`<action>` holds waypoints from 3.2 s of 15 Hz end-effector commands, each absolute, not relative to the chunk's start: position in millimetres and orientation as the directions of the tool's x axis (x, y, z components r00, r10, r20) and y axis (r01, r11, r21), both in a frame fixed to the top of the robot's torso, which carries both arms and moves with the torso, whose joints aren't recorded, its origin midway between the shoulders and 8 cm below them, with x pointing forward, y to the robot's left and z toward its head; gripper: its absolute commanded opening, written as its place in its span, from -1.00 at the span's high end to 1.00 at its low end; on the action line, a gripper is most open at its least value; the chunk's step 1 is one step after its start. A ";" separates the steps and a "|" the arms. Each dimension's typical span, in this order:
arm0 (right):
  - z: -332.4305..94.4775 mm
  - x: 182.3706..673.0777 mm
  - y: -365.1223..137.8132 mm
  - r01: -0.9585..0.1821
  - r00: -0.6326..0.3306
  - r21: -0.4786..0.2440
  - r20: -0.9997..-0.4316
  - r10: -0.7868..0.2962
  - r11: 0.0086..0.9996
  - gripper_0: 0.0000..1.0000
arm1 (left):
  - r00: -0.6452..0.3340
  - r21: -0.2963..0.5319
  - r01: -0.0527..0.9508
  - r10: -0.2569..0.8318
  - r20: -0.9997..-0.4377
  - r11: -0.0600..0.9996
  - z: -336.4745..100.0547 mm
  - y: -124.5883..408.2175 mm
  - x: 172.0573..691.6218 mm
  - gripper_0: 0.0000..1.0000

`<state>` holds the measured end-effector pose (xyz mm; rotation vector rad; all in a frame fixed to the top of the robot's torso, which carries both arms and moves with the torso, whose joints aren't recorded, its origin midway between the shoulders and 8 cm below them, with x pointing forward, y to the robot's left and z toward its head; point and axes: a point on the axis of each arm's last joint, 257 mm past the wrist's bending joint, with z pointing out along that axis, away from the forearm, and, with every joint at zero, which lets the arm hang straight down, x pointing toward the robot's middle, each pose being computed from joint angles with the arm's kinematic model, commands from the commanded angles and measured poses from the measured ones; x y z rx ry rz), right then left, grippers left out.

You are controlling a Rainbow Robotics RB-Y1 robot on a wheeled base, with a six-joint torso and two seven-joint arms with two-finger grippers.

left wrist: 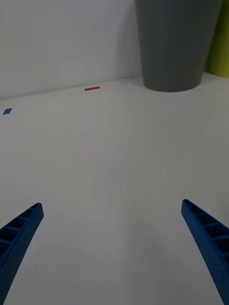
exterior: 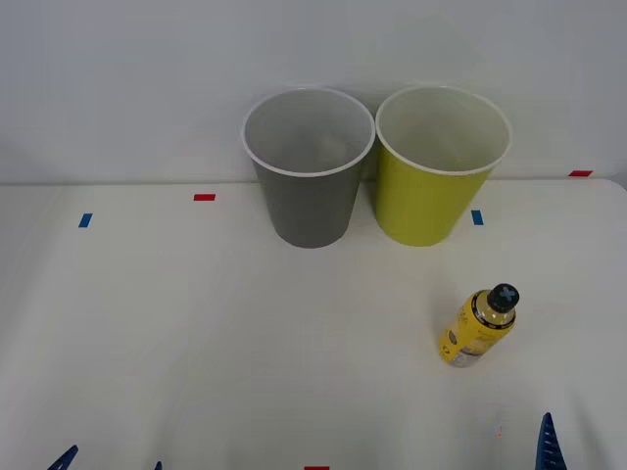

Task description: Put cans in the gray bin and PET bottles in the light green bin.

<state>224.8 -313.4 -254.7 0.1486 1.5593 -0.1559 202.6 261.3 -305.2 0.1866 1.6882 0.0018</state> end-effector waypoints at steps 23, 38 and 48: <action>-238.8 331.1 -224.2 -0.167 0.079 -0.003 -0.997 0.011 0.986 -1.00 | -0.114 0.110 0.122 0.124 -0.986 0.986 -305.3 261.3 202.6 -1.00; -233.6 372.9 -222.6 -0.190 0.047 0.012 -0.999 0.022 0.982 -1.00 | -0.114 0.110 0.122 0.124 -0.986 0.986 -305.3 261.3 202.6 -1.00; -232.4 375.1 -226.7 -0.188 0.050 -0.013 -0.999 -0.004 0.982 0.77 | -0.114 0.110 0.122 0.124 -0.986 0.986 -305.3 261.3 202.6 -1.00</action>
